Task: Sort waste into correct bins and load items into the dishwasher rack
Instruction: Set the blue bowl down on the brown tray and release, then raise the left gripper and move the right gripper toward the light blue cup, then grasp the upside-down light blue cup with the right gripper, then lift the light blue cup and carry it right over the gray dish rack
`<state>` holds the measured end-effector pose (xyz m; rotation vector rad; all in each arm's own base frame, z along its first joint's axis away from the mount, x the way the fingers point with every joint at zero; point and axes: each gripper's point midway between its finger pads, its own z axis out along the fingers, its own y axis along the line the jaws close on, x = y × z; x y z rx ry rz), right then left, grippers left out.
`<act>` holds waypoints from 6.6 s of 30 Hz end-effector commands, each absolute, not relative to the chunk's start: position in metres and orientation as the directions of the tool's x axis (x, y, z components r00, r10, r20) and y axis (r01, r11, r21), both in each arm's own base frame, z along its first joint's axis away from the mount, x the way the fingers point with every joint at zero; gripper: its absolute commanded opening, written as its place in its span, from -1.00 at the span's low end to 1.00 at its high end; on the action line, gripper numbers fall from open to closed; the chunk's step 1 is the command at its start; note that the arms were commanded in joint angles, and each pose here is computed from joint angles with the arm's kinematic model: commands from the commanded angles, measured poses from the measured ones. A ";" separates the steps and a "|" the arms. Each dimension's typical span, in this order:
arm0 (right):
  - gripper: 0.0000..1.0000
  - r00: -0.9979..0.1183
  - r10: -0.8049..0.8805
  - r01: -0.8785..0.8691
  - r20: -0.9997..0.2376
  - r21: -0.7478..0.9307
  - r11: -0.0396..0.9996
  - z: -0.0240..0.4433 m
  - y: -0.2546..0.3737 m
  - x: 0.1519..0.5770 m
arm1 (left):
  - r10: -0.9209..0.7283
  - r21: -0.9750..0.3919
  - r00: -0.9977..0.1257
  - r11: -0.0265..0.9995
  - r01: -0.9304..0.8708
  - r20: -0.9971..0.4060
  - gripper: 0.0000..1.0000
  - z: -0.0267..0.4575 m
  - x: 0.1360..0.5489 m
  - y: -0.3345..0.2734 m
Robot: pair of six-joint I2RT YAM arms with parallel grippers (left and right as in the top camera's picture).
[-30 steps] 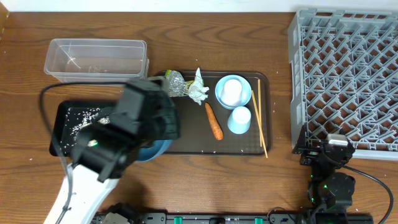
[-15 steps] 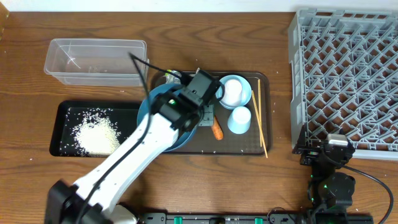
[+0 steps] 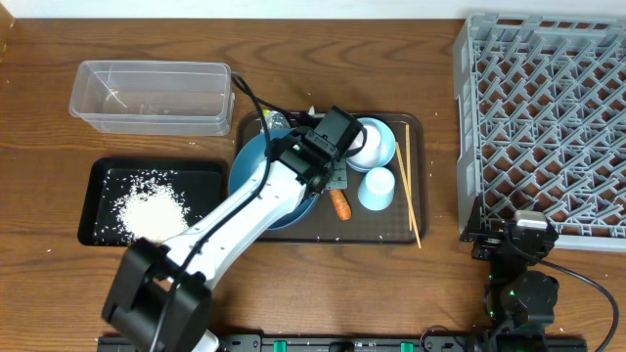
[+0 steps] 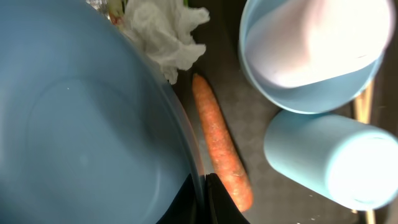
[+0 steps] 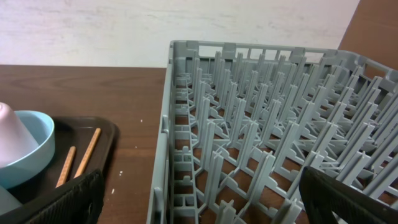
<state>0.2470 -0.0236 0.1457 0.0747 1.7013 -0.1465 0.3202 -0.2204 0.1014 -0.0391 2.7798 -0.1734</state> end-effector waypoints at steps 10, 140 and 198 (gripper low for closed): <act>0.99 -0.143 -0.046 0.150 -0.989 -0.067 0.986 0.145 -0.027 0.246 | -0.035 -0.055 -0.951 0.998 -0.018 -0.308 -0.87 0.082 0.316 -0.212; 0.99 -0.851 -0.183 -0.290 -0.492 0.151 0.945 0.103 0.178 0.322 | -0.399 -0.024 -0.826 0.905 -0.425 -0.399 0.96 0.186 0.294 -0.036; 0.30 -0.472 0.416 0.498 -0.777 0.155 0.853 0.279 -0.121 0.355 | -0.399 -0.024 -0.826 0.905 -0.425 -0.399 0.96 0.186 0.294 -0.036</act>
